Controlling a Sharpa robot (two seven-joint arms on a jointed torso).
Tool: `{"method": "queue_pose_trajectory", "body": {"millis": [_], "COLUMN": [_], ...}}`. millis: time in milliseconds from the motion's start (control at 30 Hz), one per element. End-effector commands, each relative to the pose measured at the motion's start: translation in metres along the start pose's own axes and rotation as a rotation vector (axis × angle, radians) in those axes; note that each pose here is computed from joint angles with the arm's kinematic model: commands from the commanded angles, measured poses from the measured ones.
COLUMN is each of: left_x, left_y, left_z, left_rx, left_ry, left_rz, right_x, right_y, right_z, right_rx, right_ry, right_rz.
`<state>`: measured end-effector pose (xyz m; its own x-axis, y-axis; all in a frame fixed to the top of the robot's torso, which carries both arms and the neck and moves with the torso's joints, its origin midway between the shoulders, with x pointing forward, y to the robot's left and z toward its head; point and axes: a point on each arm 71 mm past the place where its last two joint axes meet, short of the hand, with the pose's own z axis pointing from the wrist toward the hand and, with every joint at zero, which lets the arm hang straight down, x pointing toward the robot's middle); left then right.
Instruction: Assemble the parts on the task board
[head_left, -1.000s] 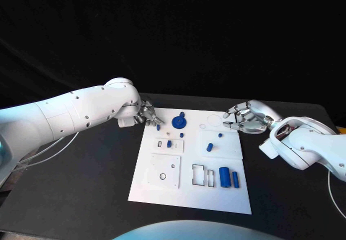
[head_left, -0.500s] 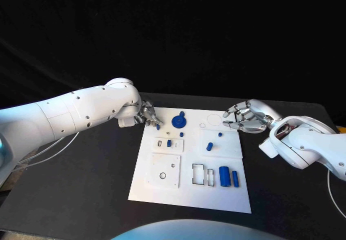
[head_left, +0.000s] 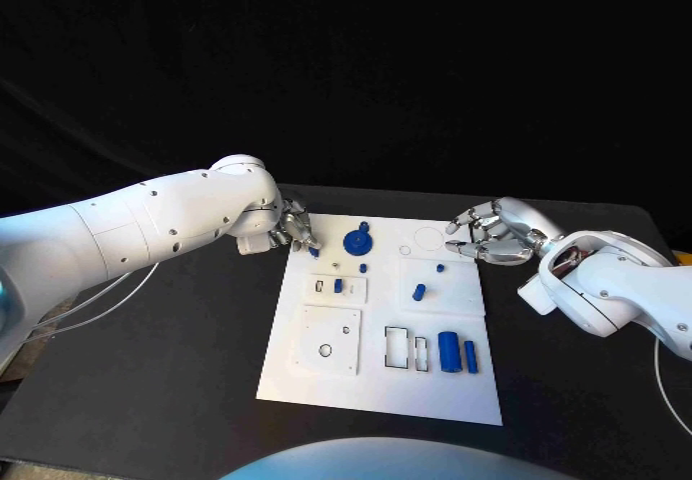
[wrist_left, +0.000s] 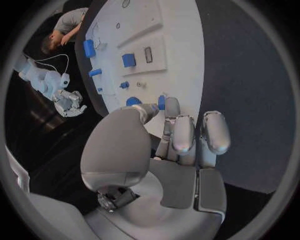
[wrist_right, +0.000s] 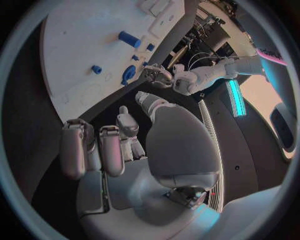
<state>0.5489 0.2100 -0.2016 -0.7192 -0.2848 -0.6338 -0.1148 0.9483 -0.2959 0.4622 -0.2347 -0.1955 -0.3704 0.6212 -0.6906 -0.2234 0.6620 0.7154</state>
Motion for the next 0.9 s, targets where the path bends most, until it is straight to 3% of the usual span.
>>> {"method": "queue_pose_trajectory", "body": {"millis": [33,400,533,667,900], "left_x": [0.0013,0.0051,0.0093,0.0189,0.0326], "left_y": [-0.0011,0.0054,0.0083,0.0091,0.0087], "left_z": [-0.0014,-0.014,-0.0233,-0.0312,-0.0356], "left_rx": [0.028,0.053,0.072,0.097,0.11], "left_ry": [0.014,0.022,0.019,0.019,-0.006], "left_rz": [-0.069,-0.141,-0.157,-0.142,-0.116], "right_x": [0.001,0.001,0.0,0.0,0.0], "right_y": [0.0,0.0,0.0,-0.001,-0.001], "right_z": [0.0,0.0,0.0,0.0,0.0], "right_rx": [-0.004,-0.004,-0.003,-0.003,-0.003], "right_ry": [0.005,0.004,0.003,0.002,0.003], "right_rz": [-0.005,-0.005,-0.005,-0.005,-0.005]}}
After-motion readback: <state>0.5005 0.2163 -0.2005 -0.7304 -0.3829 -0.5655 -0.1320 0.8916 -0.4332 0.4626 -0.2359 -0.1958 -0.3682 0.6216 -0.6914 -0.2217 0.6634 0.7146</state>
